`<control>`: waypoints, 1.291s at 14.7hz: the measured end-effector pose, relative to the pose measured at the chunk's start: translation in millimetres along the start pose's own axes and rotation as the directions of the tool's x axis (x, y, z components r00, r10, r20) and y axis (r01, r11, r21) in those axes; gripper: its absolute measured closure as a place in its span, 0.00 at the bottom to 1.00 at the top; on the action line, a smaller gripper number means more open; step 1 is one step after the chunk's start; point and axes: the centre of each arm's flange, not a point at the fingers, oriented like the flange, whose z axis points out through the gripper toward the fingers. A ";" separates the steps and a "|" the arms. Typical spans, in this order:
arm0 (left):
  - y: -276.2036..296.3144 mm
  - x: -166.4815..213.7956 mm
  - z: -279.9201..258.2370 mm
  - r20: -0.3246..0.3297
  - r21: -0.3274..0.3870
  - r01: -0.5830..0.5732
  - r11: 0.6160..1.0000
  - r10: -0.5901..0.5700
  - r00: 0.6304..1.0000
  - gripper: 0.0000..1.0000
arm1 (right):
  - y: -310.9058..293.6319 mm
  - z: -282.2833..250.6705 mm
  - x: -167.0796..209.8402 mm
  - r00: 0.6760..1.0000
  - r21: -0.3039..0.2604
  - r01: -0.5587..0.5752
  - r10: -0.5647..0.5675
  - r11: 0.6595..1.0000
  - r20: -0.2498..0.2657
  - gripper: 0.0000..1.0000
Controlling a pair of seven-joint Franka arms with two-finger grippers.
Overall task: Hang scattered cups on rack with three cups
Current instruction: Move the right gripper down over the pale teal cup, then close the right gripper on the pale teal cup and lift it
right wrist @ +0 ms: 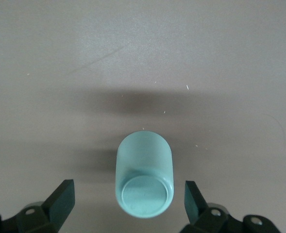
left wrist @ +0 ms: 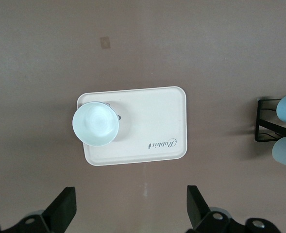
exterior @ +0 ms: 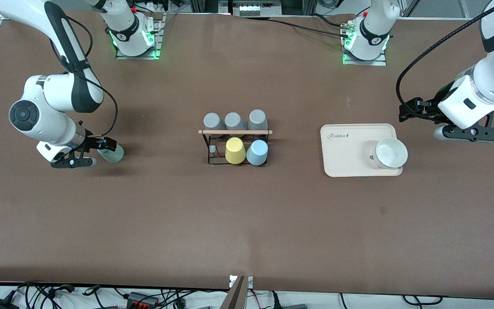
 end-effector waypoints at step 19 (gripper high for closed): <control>-2.7 0.1 -0.2 0.000 -0.001 0.005 1.000 -0.005 1.000 0.00 | 16.0 47.4 -12.1 0.997 0.003 -0.068 0.068 0.998 0.038 0.12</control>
